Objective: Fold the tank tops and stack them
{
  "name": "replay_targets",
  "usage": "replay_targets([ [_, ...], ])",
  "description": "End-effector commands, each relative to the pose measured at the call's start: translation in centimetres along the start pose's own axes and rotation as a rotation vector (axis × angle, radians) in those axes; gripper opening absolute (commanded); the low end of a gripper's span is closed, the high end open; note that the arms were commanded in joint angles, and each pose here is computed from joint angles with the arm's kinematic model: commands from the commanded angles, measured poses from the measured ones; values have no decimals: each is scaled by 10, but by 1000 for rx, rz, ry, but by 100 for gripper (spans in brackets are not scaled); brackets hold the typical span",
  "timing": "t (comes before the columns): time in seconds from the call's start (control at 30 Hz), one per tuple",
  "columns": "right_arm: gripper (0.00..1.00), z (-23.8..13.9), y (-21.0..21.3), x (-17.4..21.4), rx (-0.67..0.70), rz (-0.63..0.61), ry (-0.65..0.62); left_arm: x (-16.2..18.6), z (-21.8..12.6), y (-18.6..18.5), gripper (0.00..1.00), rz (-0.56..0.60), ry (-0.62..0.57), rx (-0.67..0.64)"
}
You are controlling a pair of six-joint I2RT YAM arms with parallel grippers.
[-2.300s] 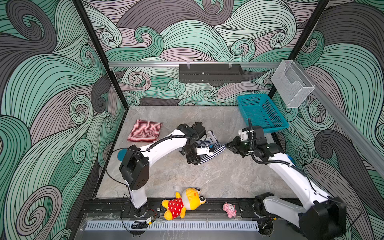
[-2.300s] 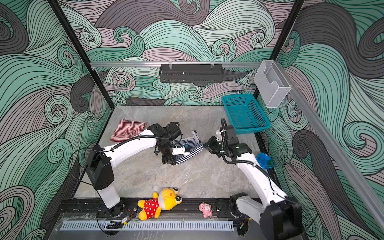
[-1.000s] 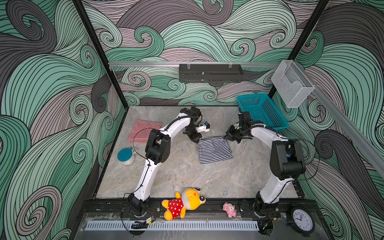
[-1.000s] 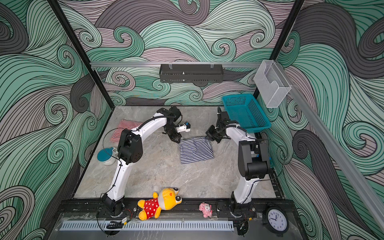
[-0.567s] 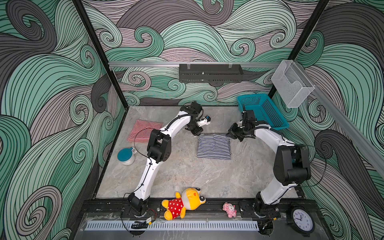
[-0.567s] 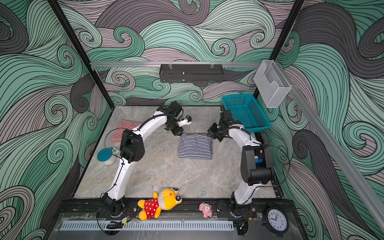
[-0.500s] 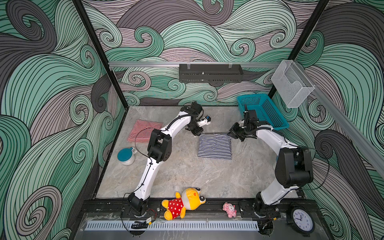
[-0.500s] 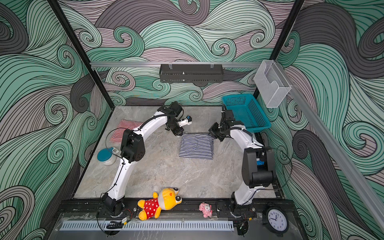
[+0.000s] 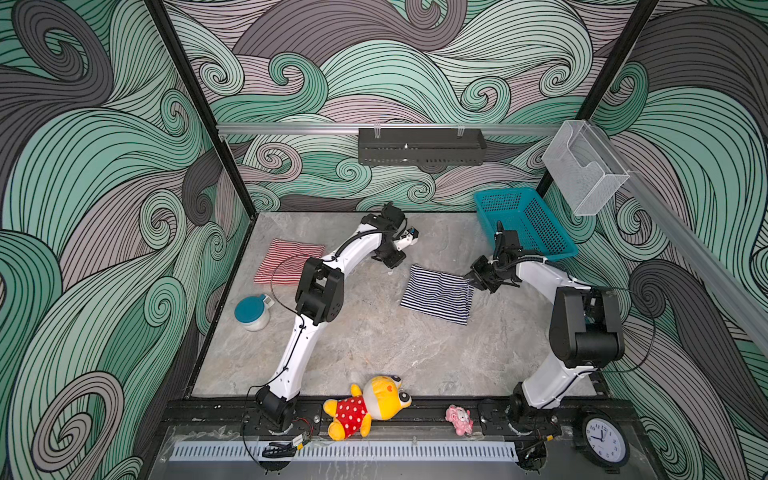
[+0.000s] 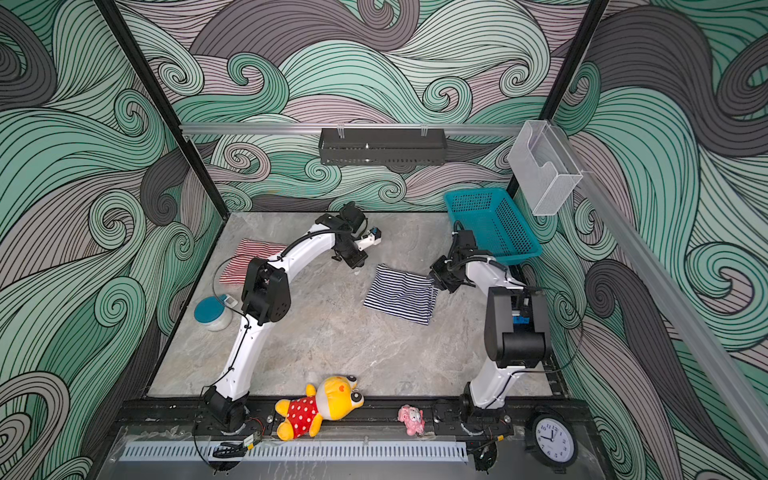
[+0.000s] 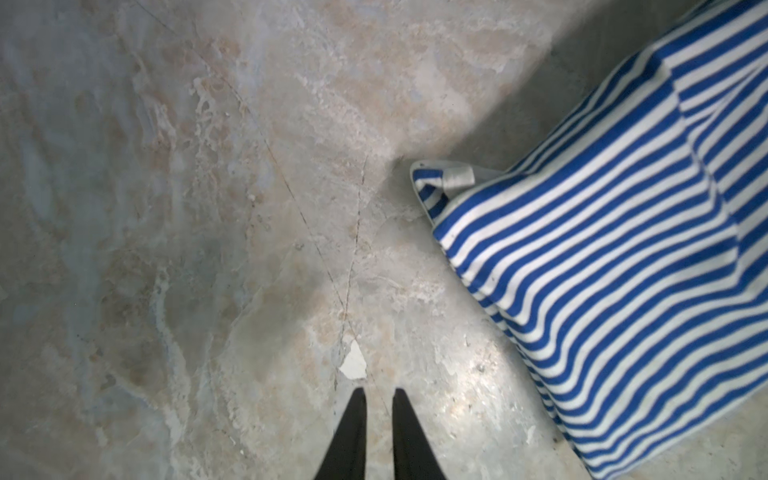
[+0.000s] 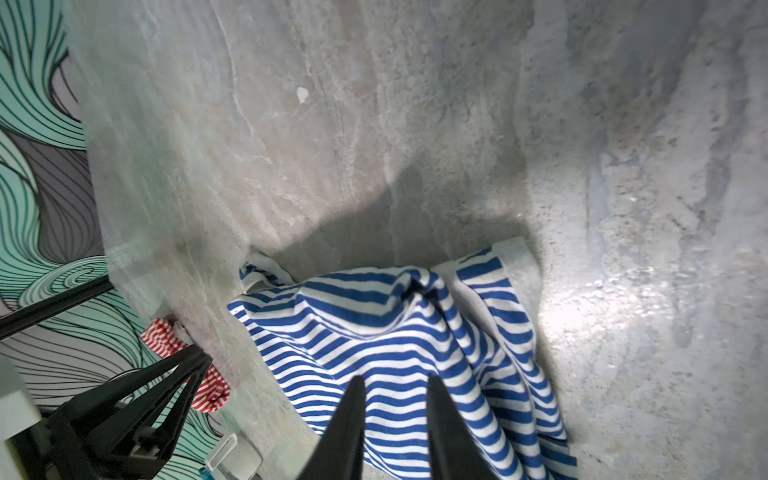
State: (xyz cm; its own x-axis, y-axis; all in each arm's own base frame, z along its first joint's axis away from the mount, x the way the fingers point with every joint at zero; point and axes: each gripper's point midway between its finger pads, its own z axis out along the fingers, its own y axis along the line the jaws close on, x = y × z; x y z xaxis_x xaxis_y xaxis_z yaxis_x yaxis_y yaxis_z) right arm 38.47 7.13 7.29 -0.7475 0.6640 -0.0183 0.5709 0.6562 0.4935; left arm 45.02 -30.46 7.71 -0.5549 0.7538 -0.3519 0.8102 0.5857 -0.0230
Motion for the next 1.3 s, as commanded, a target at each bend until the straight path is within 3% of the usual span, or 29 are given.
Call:
replay_targets([
  [0.0,34,-22,8,-5,64,-90,-108,-4,-40,-3,18,-22,-52,-27],
  [0.17,28,-32,43,19,14,-239,-121,19,-39,-25,18,-49,-23,60],
  [0.33,15,-4,50,24,19,-282,-64,31,-27,-47,18,-106,-1,180],
  [0.53,11,19,28,10,105,-256,-53,39,-16,-64,33,-188,33,293],
  [0.63,12,27,11,3,142,-227,-43,40,-13,-70,40,-234,27,349],
  [0.93,13,31,-27,-1,252,-193,-11,44,3,-92,42,-337,69,525],
  [1.13,27,-2,-11,20,182,-222,-26,43,10,-86,44,-394,65,547],
  [1.27,30,-13,-17,36,162,-220,-12,43,15,-81,47,-450,65,582],
])
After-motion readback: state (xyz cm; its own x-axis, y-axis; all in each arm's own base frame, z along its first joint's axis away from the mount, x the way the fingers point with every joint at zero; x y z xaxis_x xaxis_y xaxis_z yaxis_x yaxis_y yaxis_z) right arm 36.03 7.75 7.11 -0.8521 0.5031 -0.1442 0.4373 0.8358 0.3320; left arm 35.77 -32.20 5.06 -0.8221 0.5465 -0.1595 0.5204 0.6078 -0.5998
